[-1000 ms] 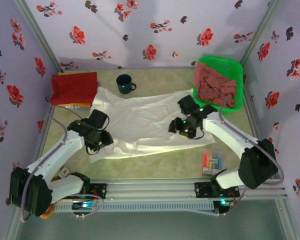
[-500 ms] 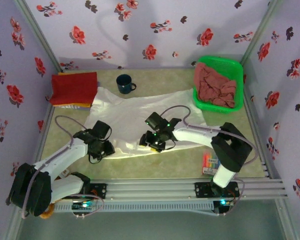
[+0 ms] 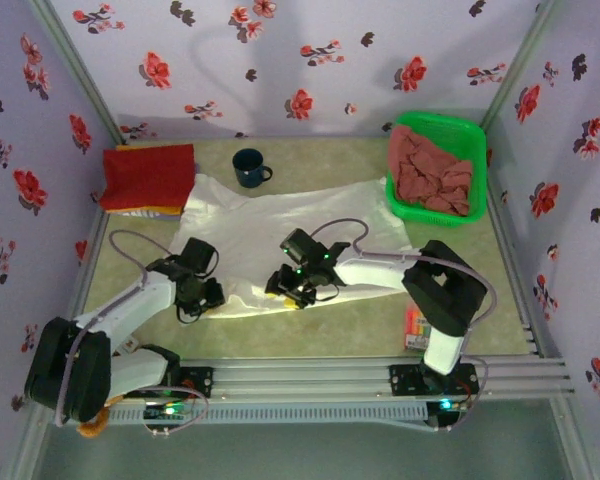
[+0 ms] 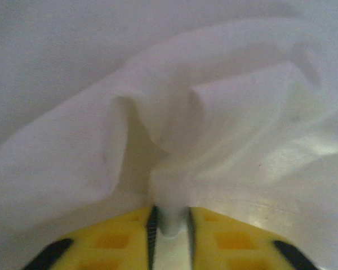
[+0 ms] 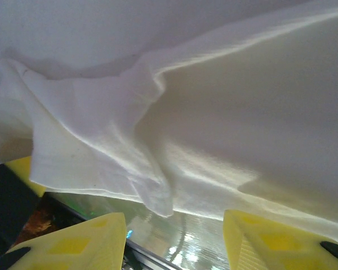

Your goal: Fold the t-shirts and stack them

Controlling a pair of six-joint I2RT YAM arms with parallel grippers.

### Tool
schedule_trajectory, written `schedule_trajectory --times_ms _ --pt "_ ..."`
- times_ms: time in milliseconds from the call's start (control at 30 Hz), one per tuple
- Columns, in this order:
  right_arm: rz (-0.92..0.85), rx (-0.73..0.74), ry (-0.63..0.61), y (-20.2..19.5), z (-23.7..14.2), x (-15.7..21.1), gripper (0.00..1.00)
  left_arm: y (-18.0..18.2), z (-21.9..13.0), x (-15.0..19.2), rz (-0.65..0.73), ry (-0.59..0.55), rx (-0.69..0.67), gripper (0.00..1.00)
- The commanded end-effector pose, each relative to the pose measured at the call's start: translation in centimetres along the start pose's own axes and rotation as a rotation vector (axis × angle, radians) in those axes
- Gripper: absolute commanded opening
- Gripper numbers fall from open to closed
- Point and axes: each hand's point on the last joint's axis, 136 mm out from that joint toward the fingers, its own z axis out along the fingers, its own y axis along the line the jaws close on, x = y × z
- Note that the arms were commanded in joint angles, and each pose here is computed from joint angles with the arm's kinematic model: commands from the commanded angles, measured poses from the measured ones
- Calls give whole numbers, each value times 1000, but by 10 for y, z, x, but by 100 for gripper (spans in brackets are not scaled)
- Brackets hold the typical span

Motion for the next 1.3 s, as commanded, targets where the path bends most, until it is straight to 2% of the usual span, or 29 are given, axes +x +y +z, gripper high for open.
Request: schedule_trajectory --times_ms 0,133,333,667,833,1033,1267 --pt "8 -42 35 16 11 4 50 -5 -2 -1 23 18 21 16" --pt "9 -49 46 21 15 5 47 -7 -8 -3 17 4 30 7" --pt "24 -57 73 20 23 6 41 -10 -17 -8 7 -11 43 1" --pt "35 -54 91 17 28 7 29 -15 -24 -11 10 -13 48 0" --pt "33 -56 92 20 28 6 18 -16 -26 -13 16 -11 45 0" --pt "36 -56 87 19 27 4 0 -16 -27 -14 15 -12 47 0" --pt "4 -67 31 36 9 -12 0 -26 -39 -34 11 -51 71 0"
